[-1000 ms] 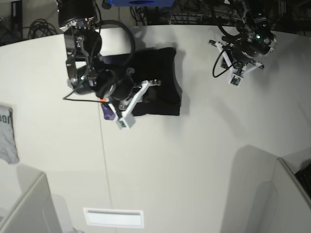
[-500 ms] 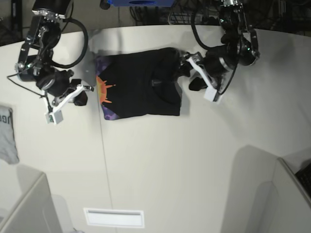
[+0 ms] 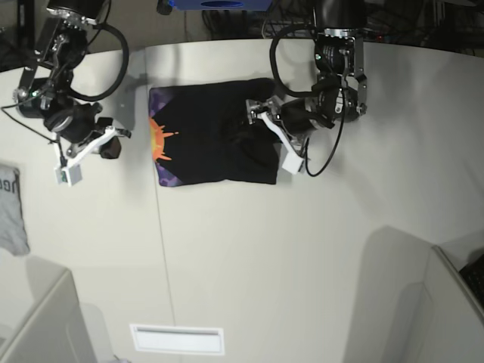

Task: Fold the T-shirt properly
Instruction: 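Grasp the shirt edge with the left gripper and rotate the folded shirt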

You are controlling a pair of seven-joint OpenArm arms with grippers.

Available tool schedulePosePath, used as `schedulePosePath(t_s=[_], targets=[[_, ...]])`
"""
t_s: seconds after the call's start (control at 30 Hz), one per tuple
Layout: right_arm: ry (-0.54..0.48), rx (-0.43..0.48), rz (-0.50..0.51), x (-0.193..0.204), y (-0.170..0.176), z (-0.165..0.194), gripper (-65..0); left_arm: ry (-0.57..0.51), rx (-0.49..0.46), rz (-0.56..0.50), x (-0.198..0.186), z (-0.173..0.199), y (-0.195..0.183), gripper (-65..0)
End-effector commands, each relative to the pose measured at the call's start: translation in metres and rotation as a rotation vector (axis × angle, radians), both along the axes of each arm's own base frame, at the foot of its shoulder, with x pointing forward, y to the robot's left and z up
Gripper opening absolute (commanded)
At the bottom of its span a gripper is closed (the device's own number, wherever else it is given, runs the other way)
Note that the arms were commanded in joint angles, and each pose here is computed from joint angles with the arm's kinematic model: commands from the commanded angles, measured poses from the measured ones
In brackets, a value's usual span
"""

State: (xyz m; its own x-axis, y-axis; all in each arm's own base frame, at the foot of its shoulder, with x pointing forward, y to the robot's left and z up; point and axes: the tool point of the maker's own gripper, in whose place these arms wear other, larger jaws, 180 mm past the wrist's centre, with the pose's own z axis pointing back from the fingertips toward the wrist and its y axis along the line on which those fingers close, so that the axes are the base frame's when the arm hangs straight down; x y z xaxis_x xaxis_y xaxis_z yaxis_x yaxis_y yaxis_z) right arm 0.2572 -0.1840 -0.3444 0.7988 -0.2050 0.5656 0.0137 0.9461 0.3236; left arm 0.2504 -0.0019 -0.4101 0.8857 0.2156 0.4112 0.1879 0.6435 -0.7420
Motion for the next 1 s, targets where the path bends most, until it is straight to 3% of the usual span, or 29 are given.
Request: schedulePosePath(t_s=[0.0, 0.2, 0.33, 0.47, 0.63, 0.73, 0.97], targets=[[-0.057, -0.008, -0.012, 0.008, -0.007, 0.014, -65.0, 0.019, 0.009, -0.011, -0.002, -0.001, -0.004, -13.7], [-0.098, -0.066, -0.041, 0.005, -0.038, 0.021, -65.0, 0.080, 0.038, -0.049, 0.008, -0.008, -0.016, -65.0], [-0.098, -0.088, -0.096, -0.002, -0.060, 0.023, -65.0, 0.102, 0.098, -0.108, 0.017, -0.016, -0.015, -65.0], [-0.084, -0.102, -0.148, -0.013, -0.077, 0.021, -65.0, 0.049, 0.258, -0.317, 0.026, -0.011, -0.009, -65.0], [-0.053, -0.108, -0.162, -0.026, -0.081, 0.013, -65.0, -0.062, 0.586, -0.639, 0.038, -0.011, 0.020, -65.0], [-0.033, -0.109, -0.164, -0.032, -0.082, 0.009, -65.0, -0.108, 0.737, -0.773, 0.045, -0.011, 0.037, -65.0], [0.008, -0.064, -0.187, -0.043, -0.074, -0.006, -65.0, -0.380, 0.985, -1.036, 0.060, -0.016, 0.027, -65.0]])
